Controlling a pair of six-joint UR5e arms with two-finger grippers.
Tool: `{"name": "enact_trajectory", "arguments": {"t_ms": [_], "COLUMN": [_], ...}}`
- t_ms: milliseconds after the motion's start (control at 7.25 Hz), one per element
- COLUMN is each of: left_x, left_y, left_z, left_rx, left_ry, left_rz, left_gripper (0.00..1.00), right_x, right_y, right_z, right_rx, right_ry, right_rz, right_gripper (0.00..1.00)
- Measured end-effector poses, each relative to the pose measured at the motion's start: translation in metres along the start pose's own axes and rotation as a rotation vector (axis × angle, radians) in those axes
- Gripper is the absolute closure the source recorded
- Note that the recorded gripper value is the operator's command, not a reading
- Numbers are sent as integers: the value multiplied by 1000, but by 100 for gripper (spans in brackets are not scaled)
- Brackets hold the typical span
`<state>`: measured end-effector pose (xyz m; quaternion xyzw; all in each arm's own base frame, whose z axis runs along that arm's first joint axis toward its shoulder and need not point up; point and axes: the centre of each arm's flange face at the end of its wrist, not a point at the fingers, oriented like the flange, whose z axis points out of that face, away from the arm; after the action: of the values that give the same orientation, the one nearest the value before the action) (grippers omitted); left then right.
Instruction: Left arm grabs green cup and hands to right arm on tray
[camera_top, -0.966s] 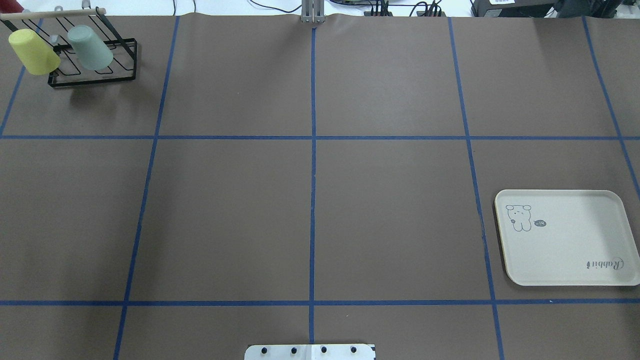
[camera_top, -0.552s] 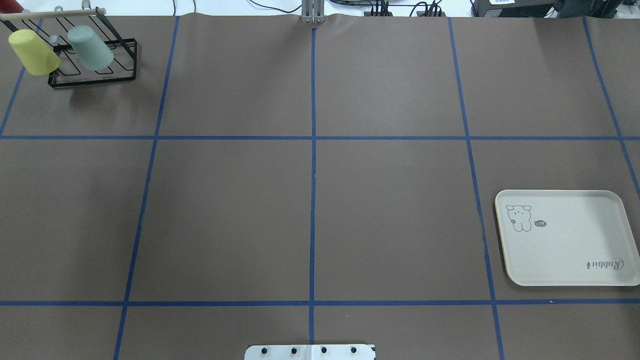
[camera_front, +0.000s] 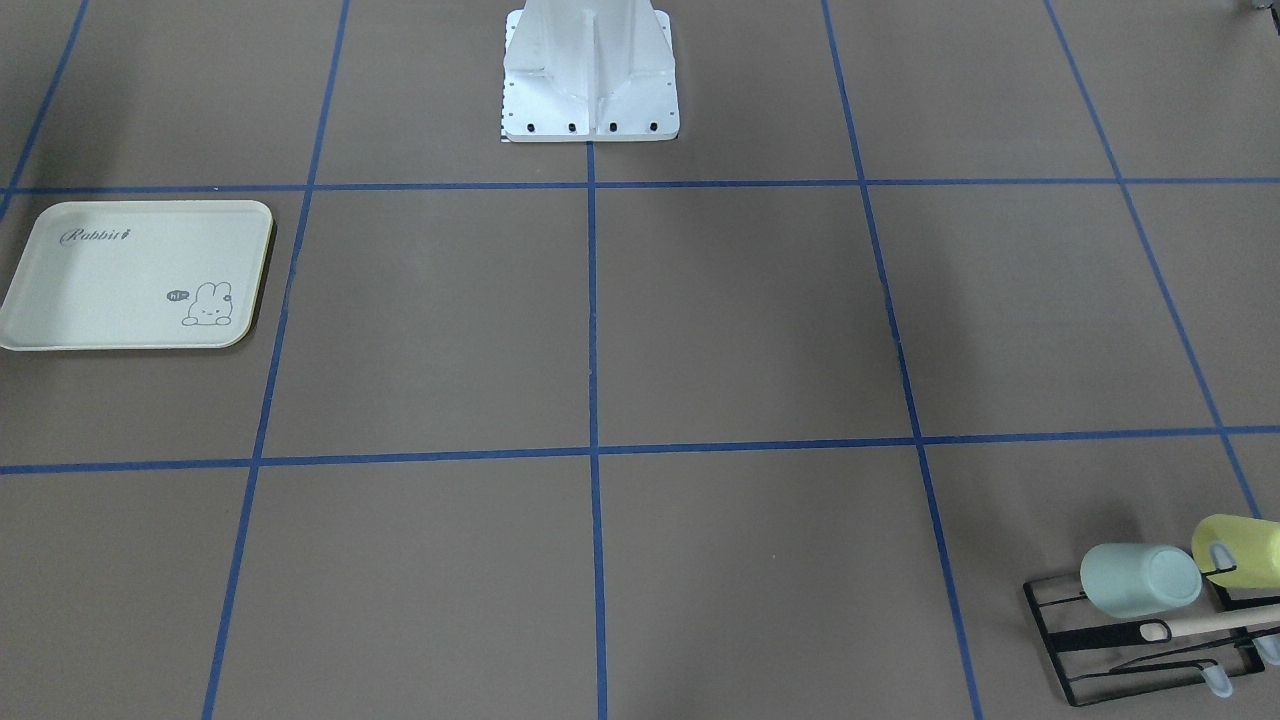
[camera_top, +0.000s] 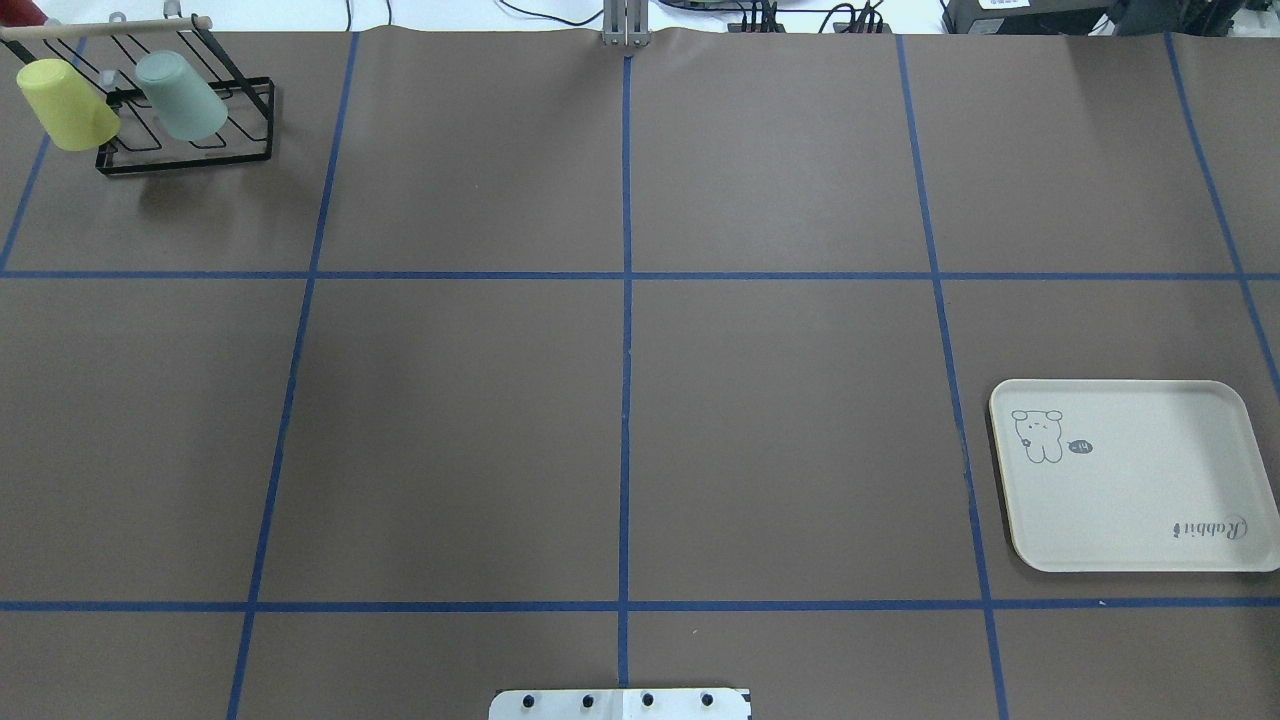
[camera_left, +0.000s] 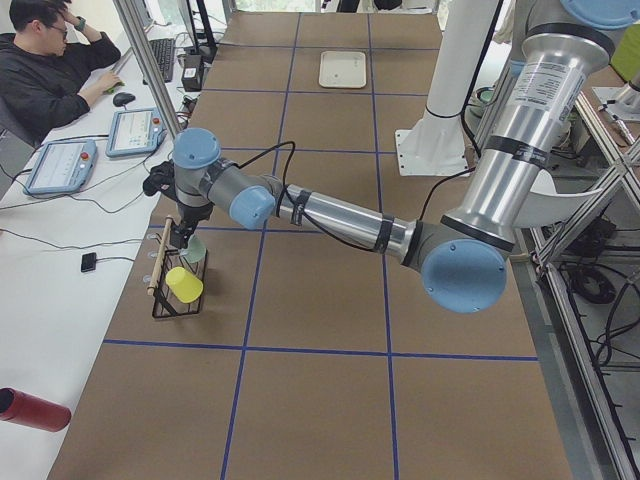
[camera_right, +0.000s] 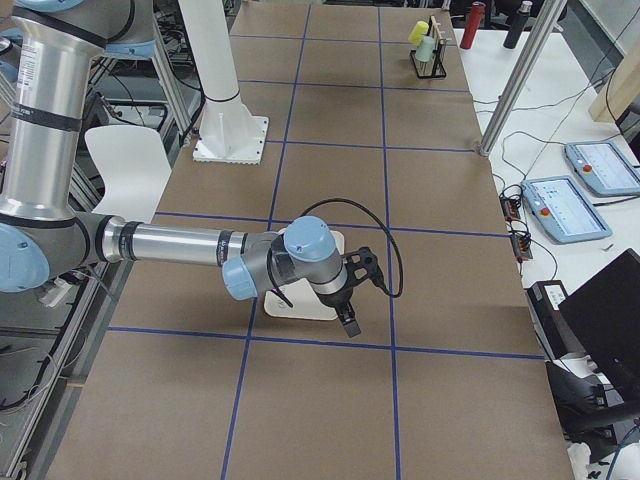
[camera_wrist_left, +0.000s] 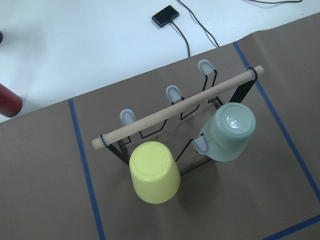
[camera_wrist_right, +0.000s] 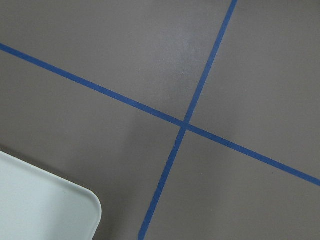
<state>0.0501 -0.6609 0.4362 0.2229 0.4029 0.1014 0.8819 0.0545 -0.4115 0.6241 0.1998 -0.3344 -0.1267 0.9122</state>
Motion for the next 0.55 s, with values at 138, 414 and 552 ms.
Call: {"name": "enact_trajectory", "arguments": {"t_ms": [138, 414, 552], "left_x": [29, 47, 41], "left_y": [-16, -36, -40], "left_z": [23, 69, 87], "left_rx": [-19, -50, -53], "left_ry": [8, -8, -11], "left_rz": [-5, -3, -6], "left_gripper": [0, 0, 0], "right_x": [0, 0, 0], "right_y": [0, 1, 1], "right_z": [0, 1, 1], "right_rx": [0, -1, -1], "right_ry": [-4, -9, -9], "right_rz": [1, 2, 3], "right_gripper": [0, 0, 0]}}
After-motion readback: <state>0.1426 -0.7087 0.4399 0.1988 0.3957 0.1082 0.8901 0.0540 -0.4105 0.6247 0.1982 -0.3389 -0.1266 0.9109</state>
